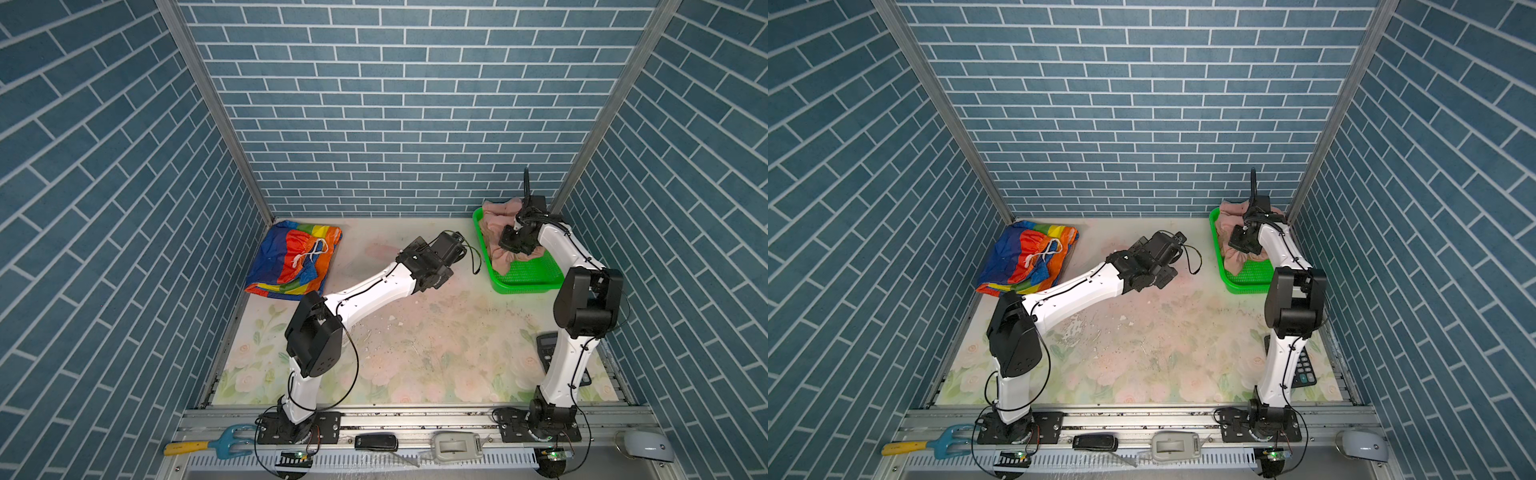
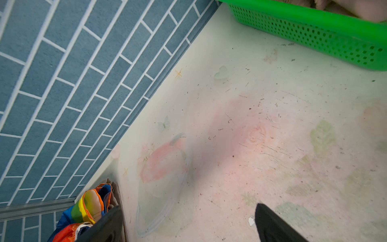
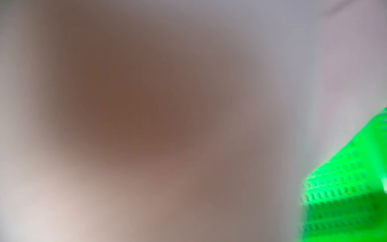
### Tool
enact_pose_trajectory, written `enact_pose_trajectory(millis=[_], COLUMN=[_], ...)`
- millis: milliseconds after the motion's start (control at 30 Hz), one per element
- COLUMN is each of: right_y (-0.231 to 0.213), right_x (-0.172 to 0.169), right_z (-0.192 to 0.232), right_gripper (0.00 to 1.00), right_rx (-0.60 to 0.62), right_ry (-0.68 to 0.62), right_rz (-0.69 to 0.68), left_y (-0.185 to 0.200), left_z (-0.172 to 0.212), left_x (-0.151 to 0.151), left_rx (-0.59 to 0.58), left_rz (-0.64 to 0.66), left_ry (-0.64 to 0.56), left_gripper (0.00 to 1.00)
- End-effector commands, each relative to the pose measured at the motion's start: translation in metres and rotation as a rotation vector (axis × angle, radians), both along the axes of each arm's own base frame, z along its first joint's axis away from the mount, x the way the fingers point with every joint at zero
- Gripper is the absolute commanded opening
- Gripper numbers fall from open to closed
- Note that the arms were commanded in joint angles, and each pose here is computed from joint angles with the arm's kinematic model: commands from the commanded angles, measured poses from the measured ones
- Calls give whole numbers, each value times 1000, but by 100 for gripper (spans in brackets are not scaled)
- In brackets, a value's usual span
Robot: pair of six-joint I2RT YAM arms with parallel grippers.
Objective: Fold and stack the shorts
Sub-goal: 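Grasp the pink shorts in the green basket with the right gripper, then lift the pink shorts out and drop them mid-table with the right gripper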
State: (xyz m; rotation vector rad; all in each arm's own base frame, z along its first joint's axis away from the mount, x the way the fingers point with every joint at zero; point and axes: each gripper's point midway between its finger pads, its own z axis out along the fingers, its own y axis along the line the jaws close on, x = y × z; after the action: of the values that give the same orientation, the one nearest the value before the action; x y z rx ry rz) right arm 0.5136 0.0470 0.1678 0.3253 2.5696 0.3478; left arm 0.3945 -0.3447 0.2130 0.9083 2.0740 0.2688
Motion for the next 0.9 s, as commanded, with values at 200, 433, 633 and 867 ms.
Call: enact_pose_trajectory(millis=[200, 433, 633, 867], right_y=[142, 208, 218, 213], right_x=[-74, -141, -87, -76], right_z=[279, 350, 174, 65], right_gripper=[0, 0, 34, 74], right_rx=[81, 351, 275, 260], right_ry=[-553, -730, -334, -163], right_rz=[397, 627, 543, 467], left_y=[45, 137, 209, 215], left_z=[105, 147, 134, 71], left_x=[-10, -29, -50, -51], left_rx=[-331, -552, -716, -674], left_rz=[139, 308, 435, 458], left_ry=[-83, -177, -160, -16], left_gripper=[100, 100, 99, 100])
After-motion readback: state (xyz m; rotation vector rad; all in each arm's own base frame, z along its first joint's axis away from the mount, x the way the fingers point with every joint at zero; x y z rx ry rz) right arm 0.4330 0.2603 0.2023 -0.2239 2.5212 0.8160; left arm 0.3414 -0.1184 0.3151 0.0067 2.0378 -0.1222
